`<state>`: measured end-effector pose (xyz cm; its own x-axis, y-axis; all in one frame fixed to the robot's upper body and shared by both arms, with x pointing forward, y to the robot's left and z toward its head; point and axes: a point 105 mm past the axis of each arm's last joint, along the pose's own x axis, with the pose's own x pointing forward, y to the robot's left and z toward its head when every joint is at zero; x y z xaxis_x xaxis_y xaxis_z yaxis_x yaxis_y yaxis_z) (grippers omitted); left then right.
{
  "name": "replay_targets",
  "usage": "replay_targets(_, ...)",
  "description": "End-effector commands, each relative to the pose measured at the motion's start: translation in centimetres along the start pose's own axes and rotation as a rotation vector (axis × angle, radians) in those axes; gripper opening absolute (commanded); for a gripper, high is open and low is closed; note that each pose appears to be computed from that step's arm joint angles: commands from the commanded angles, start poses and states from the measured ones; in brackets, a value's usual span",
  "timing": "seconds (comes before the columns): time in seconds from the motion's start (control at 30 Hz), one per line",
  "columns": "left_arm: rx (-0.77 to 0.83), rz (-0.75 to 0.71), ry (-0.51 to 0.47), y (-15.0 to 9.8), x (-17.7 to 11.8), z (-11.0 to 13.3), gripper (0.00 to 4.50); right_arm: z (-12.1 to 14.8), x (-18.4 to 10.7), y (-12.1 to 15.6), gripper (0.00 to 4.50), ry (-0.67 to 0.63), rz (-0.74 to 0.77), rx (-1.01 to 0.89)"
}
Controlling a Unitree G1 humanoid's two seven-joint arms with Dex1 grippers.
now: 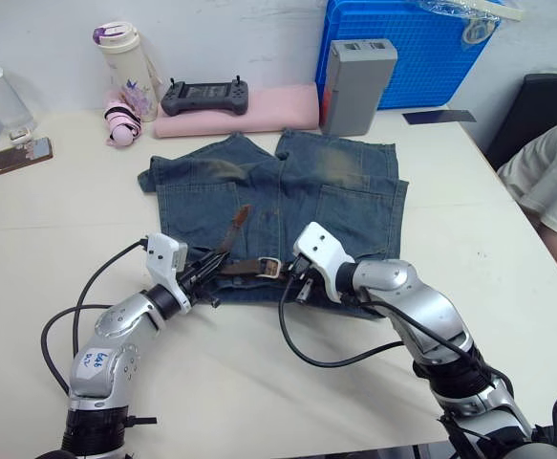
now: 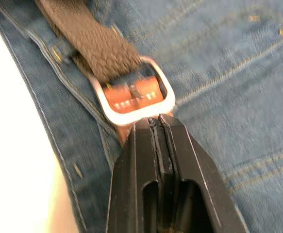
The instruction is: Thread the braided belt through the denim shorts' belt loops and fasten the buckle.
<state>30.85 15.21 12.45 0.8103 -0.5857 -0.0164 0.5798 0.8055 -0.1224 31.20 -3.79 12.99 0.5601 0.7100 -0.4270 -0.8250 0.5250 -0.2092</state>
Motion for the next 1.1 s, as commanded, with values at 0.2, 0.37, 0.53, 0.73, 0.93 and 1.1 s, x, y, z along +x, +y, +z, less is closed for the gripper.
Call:
replay_targets(0.2, 0.042, -0.003, -0.028, 0.2, 0.2, 0.9, 0.42, 1.5, 0.4, 0.5, 0.03, -0.045, 0.011, -0.019)
replay_targets(0.37, 0.047, -0.01, -0.03, 0.0, 0.5, 0.9, 0.42, 2.4, 1.4, 1.0, 0.03, -0.053, 0.032, -0.044)
replay_targets(0.53, 0.053, -0.01, -0.033, 0.0, 0.7, 1.0, 0.42, 2.7, 2.0, 1.4, 0.03, -0.041, 0.051, -0.064)
replay_targets(0.73, 0.057, -0.016, -0.039, 0.0, 1.0, 1.3, 0.42, 2.5, 3.1, 2.0, 0.03, -0.006, 0.077, -0.085)
replay_targets(0.93, 0.105, -0.044, -0.053, 0.5, 1.8, 2.5, 0.42, 1.6, 4.0, 2.6, 0.03, 0.07, 0.13, -0.123)
replay_targets(1.1, 0.146, -0.08, -0.038, 0.8, 2.2, 2.8, 0.42, 1.9, 4.3, 2.7, 0.03, 0.077, 0.153, -0.147)
